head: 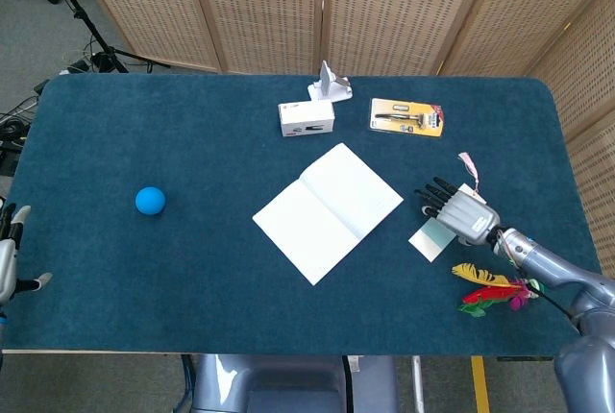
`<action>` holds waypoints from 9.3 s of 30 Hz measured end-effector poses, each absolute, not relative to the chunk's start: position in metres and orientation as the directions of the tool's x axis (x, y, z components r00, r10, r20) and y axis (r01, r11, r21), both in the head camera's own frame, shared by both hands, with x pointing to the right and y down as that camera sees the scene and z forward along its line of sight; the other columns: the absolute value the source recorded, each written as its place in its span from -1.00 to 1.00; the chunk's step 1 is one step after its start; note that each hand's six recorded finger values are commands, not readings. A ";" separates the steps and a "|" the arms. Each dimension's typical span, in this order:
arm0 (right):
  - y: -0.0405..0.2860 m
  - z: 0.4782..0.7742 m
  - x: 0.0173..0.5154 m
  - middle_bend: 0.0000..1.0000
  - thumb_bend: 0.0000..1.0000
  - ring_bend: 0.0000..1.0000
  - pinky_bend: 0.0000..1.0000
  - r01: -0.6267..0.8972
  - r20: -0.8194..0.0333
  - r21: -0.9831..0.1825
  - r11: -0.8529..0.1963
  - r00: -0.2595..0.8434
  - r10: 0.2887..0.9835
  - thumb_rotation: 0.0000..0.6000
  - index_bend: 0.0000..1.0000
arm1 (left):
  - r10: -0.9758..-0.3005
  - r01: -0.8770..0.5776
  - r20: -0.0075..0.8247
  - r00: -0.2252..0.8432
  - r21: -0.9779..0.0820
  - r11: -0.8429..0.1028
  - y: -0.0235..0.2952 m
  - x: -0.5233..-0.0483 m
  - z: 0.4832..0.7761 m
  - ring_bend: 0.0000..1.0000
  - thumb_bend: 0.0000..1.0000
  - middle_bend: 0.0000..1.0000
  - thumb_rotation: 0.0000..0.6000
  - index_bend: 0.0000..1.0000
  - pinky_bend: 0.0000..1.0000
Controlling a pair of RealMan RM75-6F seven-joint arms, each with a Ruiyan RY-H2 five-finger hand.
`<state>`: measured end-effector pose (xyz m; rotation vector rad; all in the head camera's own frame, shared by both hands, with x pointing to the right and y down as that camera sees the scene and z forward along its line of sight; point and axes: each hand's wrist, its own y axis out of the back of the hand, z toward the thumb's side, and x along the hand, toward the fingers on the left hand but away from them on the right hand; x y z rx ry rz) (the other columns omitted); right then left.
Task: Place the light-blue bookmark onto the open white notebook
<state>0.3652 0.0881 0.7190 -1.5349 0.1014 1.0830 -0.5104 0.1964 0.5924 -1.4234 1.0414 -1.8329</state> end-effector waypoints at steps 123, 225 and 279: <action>0.088 0.694 0.095 -1.00 -0.47 -1.00 -1.00 -0.252 -0.434 -0.712 0.656 0.892 -0.128 1.00 -0.91 | -0.794 -0.087 0.548 -0.263 -0.833 -0.546 0.189 -0.524 0.592 -1.00 -1.00 -1.00 1.00 -1.00 -1.00; 0.165 0.704 0.207 -0.53 1.00 -0.67 -0.50 -0.289 -0.604 -0.749 -0.596 0.668 0.434 1.00 -0.40 | -0.801 -0.104 0.567 -0.190 -0.823 -0.558 0.203 -0.510 0.583 -1.00 -1.00 -1.00 1.00 -1.00 -1.00; 0.153 0.695 0.184 -0.54 1.00 -0.67 -0.49 -0.225 -0.569 -0.768 -0.600 0.671 0.475 1.00 -0.40 | -0.785 -0.115 0.596 -0.167 -0.803 -0.585 0.207 -0.505 0.586 -1.00 -1.00 -1.00 1.00 -1.00 -1.00</action>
